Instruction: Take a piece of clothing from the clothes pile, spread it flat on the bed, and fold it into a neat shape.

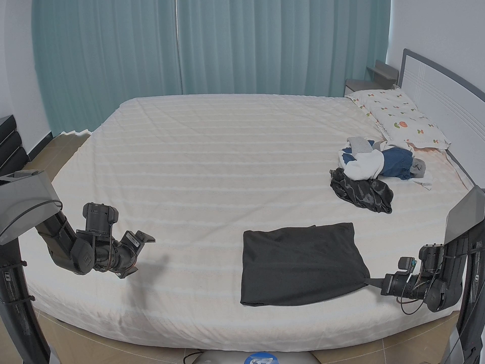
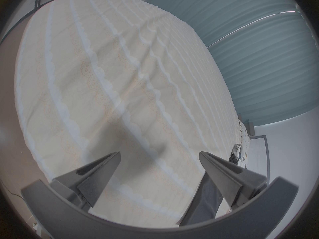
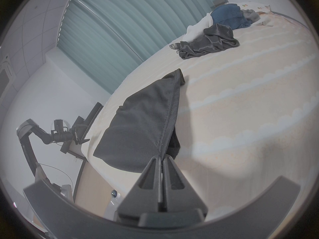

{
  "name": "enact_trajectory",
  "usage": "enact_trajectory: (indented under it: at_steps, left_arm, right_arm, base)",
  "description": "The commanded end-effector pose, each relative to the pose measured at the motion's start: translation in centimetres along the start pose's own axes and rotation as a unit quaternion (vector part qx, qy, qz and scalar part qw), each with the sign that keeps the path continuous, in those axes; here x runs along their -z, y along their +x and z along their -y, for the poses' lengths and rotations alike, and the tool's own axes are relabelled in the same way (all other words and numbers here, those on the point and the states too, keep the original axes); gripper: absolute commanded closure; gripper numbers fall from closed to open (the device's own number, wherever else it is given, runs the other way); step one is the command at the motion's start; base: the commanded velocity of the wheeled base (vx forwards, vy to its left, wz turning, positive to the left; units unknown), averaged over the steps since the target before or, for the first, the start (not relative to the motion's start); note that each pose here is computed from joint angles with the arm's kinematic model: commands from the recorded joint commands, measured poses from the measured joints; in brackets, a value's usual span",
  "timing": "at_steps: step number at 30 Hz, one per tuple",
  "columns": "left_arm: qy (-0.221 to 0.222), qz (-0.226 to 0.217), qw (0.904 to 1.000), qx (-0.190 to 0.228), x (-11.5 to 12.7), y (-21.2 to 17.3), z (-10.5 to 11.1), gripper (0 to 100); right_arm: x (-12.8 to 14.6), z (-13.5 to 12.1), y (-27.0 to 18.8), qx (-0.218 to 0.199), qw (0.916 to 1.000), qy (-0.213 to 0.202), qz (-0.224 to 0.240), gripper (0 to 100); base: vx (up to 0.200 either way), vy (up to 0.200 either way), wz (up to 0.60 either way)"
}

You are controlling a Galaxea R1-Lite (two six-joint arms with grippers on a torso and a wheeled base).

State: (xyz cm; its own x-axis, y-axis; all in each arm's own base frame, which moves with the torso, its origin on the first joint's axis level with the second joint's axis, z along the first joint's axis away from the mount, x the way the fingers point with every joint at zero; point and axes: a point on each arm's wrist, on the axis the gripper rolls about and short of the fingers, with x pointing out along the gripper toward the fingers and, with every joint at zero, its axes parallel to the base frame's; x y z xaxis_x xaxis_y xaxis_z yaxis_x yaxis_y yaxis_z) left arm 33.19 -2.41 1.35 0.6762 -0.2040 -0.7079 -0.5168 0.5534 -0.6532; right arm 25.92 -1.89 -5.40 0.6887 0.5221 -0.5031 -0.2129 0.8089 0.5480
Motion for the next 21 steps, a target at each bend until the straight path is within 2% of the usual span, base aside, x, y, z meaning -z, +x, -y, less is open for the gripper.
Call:
enact_trajectory:
  at_steps: [1, 12, 13, 19, 21]
  left_arm:
    - [0.0, 0.0, 1.0, 0.0, 0.0, 0.0, 0.0, 0]
    - [0.0, 0.0, 1.0, 0.0, 0.0, 0.0, 0.0, 0]
    - [0.0, 0.0, 1.0, 0.0, 0.0, 0.0, 0.0, 0]
    - [0.0, 0.0, 1.0, -0.001, 0.0, 0.0, -0.1, 0]
    - [0.0, 0.0, 1.0, 0.0, 0.0, 0.0, 0.0, 0]
  right_arm:
    - [0.5, 0.2, -0.1, 0.004, 1.0, -0.001, -0.008, 100]
    - [1.1, 1.2, 0.3, 0.012, 0.9997, -0.01, -0.018, 100]
    - [1.0, 1.3, 0.4, 0.013, 0.9997, -0.01, -0.016, 0]
    - [0.3, 1.1, 0.2, 0.004, 0.9998, -0.017, 0.0, 0]
    - [-1.3, 1.2, -0.1, -0.004, 0.9995, 0.003, 0.03, 0]
  base:
    - [0.0, 0.0, 0.0]
    - [0.0, 0.0, 0.0]
    - [0.0, 0.0, 0.0]
    - [0.0, 0.0, 0.0]
    - [0.0, 0.0, 0.0]
